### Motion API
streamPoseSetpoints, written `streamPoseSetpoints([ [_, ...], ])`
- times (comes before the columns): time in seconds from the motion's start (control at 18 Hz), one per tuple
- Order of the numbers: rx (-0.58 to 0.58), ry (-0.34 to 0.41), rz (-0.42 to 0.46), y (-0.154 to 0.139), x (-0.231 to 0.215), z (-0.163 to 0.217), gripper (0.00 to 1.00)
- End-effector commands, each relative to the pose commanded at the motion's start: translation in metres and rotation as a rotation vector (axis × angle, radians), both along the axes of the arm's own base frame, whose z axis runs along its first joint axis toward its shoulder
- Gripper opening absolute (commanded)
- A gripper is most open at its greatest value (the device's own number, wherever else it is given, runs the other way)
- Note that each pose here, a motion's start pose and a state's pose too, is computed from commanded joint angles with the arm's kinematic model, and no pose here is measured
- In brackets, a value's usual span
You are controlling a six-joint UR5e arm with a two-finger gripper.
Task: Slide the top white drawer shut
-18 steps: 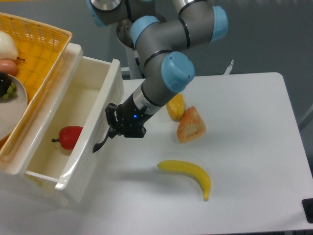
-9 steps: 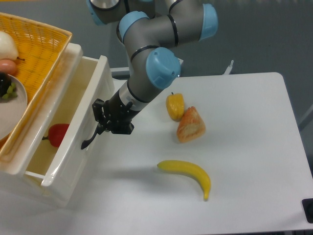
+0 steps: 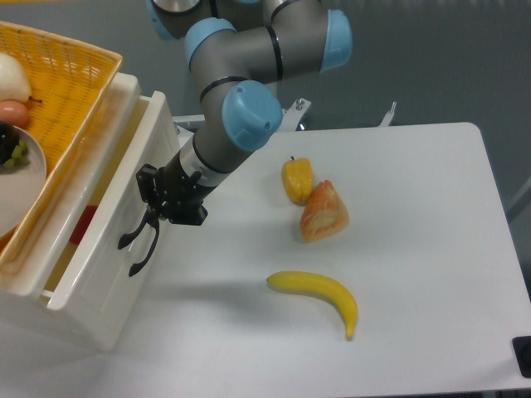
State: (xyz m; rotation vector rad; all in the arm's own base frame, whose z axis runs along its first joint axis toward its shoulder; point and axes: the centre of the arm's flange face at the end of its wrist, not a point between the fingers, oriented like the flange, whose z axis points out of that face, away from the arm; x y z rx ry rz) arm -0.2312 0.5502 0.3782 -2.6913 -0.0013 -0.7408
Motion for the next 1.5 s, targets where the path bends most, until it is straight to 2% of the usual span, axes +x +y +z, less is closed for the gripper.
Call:
streamPoseSetpoints([
  [0.61, -0.007, -0.006, -0.009, 0.007, 0.010, -0.003, 0.04],
  [0.83, 0.000, 0.003, 0.018, 0.002, -0.010, -0.001, 0.07],
  [1.0, 0.026, 0.041, 0.088, -0.010, -0.057, -0.002, 0.09],
  [1.17, 0.049, 0.068, 0.154, -0.031, -0.108, -0.005, 0.19],
  [1.28, 0.071, 0.096, 0.187, -0.044, -0.142, -0.007, 0.31],
  [1.33, 0.076, 0.118, 0.206, -0.054, -0.163, -0.008, 0.41],
  [1.5, -0.001, 0.245, 0.231, -0.088, -0.223, -0.021, 0.60],
])
